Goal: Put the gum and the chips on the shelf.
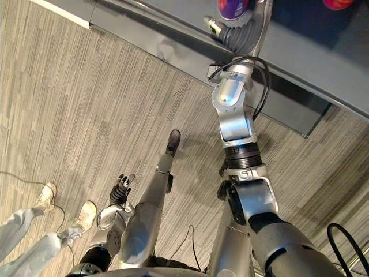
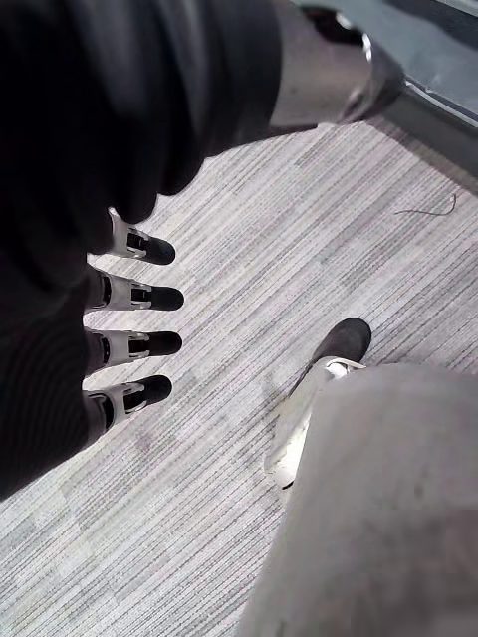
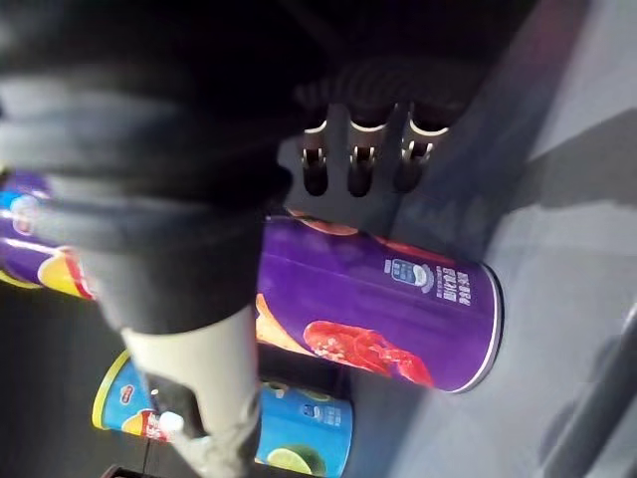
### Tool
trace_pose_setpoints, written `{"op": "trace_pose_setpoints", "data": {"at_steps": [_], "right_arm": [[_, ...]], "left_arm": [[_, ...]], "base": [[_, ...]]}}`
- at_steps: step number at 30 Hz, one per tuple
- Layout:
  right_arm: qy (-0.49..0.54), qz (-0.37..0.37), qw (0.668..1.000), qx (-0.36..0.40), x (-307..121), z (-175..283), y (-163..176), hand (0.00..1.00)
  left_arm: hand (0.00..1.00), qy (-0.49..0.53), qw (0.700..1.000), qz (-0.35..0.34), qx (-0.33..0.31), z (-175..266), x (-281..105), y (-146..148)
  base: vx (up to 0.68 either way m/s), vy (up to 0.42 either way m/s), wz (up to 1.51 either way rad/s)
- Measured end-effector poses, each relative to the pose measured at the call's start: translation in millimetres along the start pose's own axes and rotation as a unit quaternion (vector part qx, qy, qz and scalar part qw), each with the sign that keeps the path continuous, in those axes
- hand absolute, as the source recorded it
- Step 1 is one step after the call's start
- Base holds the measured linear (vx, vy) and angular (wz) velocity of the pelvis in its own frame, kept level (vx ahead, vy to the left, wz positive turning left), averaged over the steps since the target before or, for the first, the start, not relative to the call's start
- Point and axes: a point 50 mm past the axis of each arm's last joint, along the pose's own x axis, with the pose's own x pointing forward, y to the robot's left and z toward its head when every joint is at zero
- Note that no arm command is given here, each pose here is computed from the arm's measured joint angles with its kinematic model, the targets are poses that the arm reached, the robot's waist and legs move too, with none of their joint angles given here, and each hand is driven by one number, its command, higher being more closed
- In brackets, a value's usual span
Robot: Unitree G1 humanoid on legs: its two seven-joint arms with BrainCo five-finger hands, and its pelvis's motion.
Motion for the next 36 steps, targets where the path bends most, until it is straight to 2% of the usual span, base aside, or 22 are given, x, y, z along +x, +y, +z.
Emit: {"op": "trace_pose_setpoints", "data": {"at_steps": [4, 7, 11, 14, 17, 22, 24, 27, 28, 31, 32, 33, 36], "right_arm": [[0.040, 0.013, 0.999, -0.015, -16.4, -22.9, 0.2, 0.00], [0.109, 0.044, 0.993, -0.023, -50.6, -54.0, 7.5, 0.00], [0.227, 0.109, 0.966, -0.051, -125.9, -100.6, 12.5, 0.00], [0.303, 0.136, 0.940, -0.080, -173.5, -129.1, -0.3, 0.00], [0.387, 0.145, 0.903, -0.121, -223.7, -156.7, -29.1, 0.00], [0.536, 0.150, 0.808, -0.192, -323.7, -180.0, -107.8, 0.00], [0.583, 0.173, 0.767, -0.205, -361.1, -176.8, -133.2, 0.00], [0.686, 0.166, 0.695, -0.137, -413.6, -168.2, -166.3, 0.00], [0.729, 0.146, 0.659, -0.111, -435.0, -163.4, -179.8, 0.00], [0.791, 0.085, 0.603, -0.052, -464.6, -155.3, -197.6, 0.00], [0.820, 0.038, 0.571, -0.019, -479.8, -149.2, -207.4, 0.00], [0.828, 0.023, 0.560, -0.013, -485.6, -146.3, -211.2, 0.00], [0.870, -0.106, 0.481, 0.008, -520.0, -123.8, -233.9, 0.00]], "left_arm": [[0.00, 0.006, 1.000, 0.004, 0.002, -3.4, -1.6, 2.9], [0.00, 0.018, 1.000, 0.010, 0.009, -8.6, -3.1, 7.7], [0.00, 0.032, 0.999, 0.019, 0.015, -17.1, -7.6, 15.1], [0.00, 0.042, 0.999, 0.025, 0.018, -21.4, -9.3, 19.0], [0.00, 0.053, 0.997, 0.031, 0.043, -25.8, -11.4, 27.5], [0.00, 0.118, 0.984, 0.076, 0.107, -53.3, -28.4, 68.9], [0.00, 0.146, 0.978, 0.099, 0.108, -63.0, -36.0, 83.1], [0.00, 0.178, 0.970, 0.123, 0.112, -75.4, -48.3, 98.7], [0.00, 0.191, 0.967, 0.124, 0.113, -80.0, -51.5, 101.1], [0.00, 0.216, 0.963, 0.126, 0.101, -89.8, -59.6, 105.2], [0.00, 0.229, 0.961, 0.125, 0.096, -95.2, -64.4, 107.1], [0.00, 0.234, 0.960, 0.124, 0.095, -96.8, -65.6, 107.6], [0.00, 0.257, 0.954, 0.121, 0.095, -105.6, -72.7, 107.8]], "base": [[0.01, -0.016, -0.02], [0.01, -0.009, -0.02], [0.04, -0.013, -0.03], [0.03, -0.014, -0.08], [0.05, 0.000, -0.17], [0.09, 0.025, -0.35], [0.13, 0.026, -0.40], [0.17, 0.033, -0.46], [0.12, 0.041, -0.49], [0.12, 0.041, -0.34], [0.10, 0.032, -0.20], [0.12, 0.035, -0.18], [0.13, 0.027, -0.06]]}}
